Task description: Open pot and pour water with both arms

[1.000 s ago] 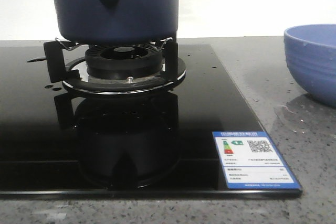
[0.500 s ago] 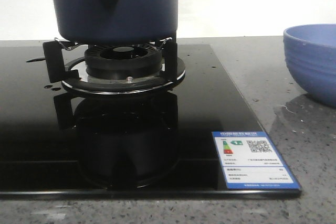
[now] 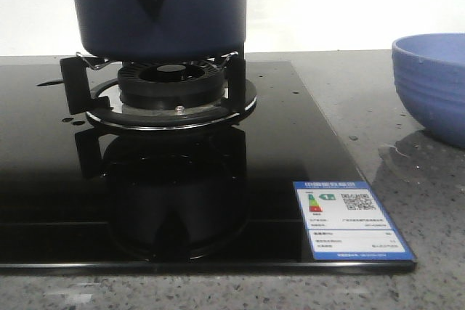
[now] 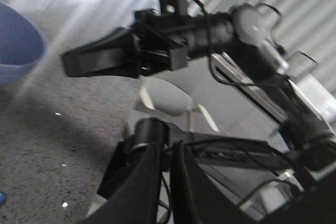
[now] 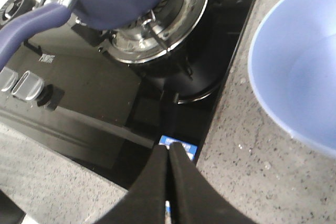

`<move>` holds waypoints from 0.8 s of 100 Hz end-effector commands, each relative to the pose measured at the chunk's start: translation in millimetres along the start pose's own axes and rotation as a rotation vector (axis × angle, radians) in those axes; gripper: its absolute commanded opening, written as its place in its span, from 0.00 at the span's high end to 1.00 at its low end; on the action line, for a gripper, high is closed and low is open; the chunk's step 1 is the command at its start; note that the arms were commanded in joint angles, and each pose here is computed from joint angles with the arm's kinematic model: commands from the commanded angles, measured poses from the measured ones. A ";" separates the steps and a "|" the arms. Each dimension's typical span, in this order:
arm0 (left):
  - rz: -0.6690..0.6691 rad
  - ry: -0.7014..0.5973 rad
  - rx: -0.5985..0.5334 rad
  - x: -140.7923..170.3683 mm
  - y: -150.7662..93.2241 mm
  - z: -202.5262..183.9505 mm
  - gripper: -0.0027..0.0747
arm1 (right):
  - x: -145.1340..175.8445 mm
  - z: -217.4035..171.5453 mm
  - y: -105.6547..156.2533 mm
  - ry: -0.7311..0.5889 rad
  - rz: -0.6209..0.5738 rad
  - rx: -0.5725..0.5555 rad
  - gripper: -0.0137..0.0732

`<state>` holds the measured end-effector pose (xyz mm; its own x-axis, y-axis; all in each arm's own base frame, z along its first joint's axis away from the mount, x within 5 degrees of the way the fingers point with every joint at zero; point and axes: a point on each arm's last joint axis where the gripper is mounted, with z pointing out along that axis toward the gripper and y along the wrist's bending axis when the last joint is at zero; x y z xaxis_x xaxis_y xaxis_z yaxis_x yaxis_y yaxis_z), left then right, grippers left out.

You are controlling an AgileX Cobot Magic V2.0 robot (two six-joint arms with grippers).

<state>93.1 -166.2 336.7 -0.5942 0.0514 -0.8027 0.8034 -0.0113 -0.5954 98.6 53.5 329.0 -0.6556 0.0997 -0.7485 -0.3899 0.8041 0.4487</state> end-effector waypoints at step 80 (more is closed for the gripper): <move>0.677 -0.240 -0.640 -117.8 49.7 -63.9 0.35 | -14.1 -3.7 4.9 -0.087 -0.040 -0.015 0.92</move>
<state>197.4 -107.9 391.1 0.0366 0.0660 -0.9971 0.8119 0.5799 0.0682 99.0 53.4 329.5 -0.6374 0.0751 -0.7668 -0.4126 0.8072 0.4221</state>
